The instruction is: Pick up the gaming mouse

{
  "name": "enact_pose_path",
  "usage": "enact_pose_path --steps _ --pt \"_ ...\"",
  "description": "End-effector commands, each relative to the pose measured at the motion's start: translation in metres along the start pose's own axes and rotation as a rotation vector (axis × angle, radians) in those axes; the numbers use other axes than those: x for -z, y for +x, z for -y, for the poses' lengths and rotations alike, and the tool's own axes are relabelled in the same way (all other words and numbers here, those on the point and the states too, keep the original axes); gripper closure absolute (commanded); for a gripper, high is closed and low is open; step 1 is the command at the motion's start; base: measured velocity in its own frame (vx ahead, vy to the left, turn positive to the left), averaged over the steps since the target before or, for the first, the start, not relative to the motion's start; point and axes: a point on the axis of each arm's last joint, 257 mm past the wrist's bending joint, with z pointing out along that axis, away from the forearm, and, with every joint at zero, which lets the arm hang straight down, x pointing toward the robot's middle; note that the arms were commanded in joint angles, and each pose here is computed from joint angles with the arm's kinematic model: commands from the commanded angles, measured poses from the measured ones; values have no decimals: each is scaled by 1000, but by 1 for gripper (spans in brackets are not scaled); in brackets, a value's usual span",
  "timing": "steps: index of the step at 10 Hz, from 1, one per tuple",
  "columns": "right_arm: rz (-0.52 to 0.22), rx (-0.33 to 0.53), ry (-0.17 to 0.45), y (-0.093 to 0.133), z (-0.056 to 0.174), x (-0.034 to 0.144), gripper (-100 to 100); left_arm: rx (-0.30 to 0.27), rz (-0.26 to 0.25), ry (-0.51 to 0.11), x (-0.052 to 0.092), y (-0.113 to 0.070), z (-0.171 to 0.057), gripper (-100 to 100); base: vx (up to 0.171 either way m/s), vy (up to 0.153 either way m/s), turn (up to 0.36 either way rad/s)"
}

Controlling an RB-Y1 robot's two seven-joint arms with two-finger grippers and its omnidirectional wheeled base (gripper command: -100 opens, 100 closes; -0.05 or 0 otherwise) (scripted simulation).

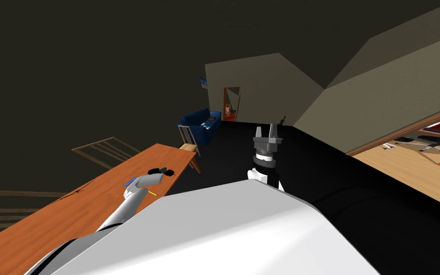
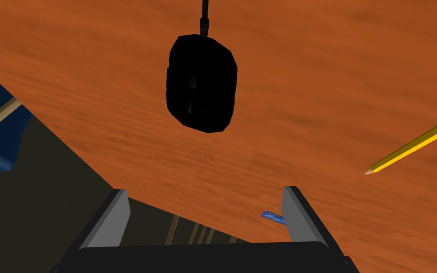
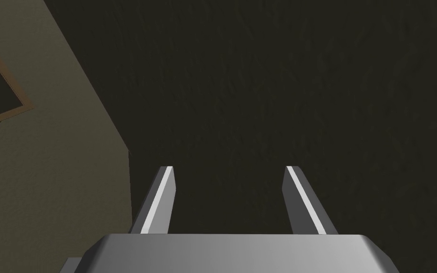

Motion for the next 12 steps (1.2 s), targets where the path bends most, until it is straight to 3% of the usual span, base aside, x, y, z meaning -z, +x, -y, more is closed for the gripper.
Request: enact_pose_path --steps 1,3,7,8,9,10,11,12 --pt "0 0 0 0 0 0 0 0 -28 -48 -3 10 -10 -100 79 39 -38" --pt "0 0 0 0 0 0 0 1 -73 -114 -6 30 -24 -100 95 60 -89" --pt "0 0 0 0 0 0 0 1 -111 -166 -6 47 -36 -100 51 51 -35" --pt "0 0 0 0 0 0 0 0 -139 -201 -6 62 -46 -100 56 42 -41" --pt "0 0 0 0 0 0 0 1 -125 -183 -7 55 -42 -100 28 22 -15" --pt "0 0 0 0 0 0 0 0 -128 -187 -7 57 -43 0 0 0 0" --pt "0 0 0 0 0 0 0 23 -112 -198 -11 52 -45 -100 -39 24 -148" --pt "0 0 0 0 0 0 0 43 -96 -193 -13 46 -39 -100 -82 60 -261"
